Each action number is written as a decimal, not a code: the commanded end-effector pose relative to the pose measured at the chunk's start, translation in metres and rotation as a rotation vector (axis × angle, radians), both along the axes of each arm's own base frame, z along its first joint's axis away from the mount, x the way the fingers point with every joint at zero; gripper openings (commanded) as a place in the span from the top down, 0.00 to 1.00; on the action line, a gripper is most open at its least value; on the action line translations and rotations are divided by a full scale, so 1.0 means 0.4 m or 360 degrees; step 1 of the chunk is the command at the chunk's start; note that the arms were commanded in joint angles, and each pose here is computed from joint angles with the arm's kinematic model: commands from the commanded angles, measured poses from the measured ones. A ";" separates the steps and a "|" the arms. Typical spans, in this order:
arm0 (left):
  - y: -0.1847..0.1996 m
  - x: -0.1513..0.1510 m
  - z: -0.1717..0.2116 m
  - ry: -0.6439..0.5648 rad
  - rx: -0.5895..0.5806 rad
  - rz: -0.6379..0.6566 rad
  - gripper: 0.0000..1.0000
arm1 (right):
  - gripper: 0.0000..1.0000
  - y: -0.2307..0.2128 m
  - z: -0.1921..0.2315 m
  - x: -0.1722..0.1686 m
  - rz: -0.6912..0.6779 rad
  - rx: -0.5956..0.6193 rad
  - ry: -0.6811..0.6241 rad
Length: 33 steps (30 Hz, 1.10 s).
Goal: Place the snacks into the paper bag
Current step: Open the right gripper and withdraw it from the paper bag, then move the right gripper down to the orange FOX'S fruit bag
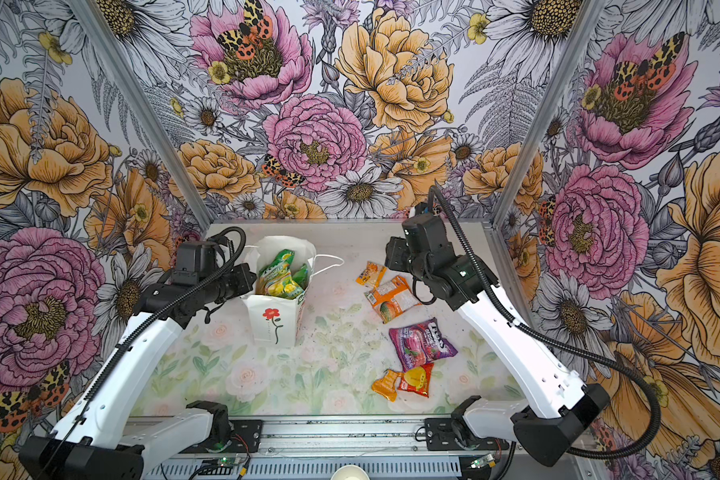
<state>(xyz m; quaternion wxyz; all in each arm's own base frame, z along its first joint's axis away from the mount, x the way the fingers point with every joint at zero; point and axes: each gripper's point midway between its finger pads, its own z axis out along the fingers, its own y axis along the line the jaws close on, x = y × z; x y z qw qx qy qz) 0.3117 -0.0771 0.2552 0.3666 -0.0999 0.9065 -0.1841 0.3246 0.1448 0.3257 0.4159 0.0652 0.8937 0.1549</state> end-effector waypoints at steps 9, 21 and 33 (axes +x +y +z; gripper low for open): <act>-0.012 0.038 0.067 -0.0197 -0.0042 -0.0018 1.00 | 0.39 -0.219 -0.291 -0.082 -0.0508 0.0267 0.0378; -0.011 0.033 0.074 -0.0211 -0.0046 -0.0020 1.00 | 0.39 -0.156 -0.475 -0.011 -0.0538 0.0665 0.0387; -0.012 0.032 0.075 -0.0211 -0.0052 -0.0025 1.00 | 0.38 -0.055 -0.573 0.056 -0.0495 0.0720 0.0447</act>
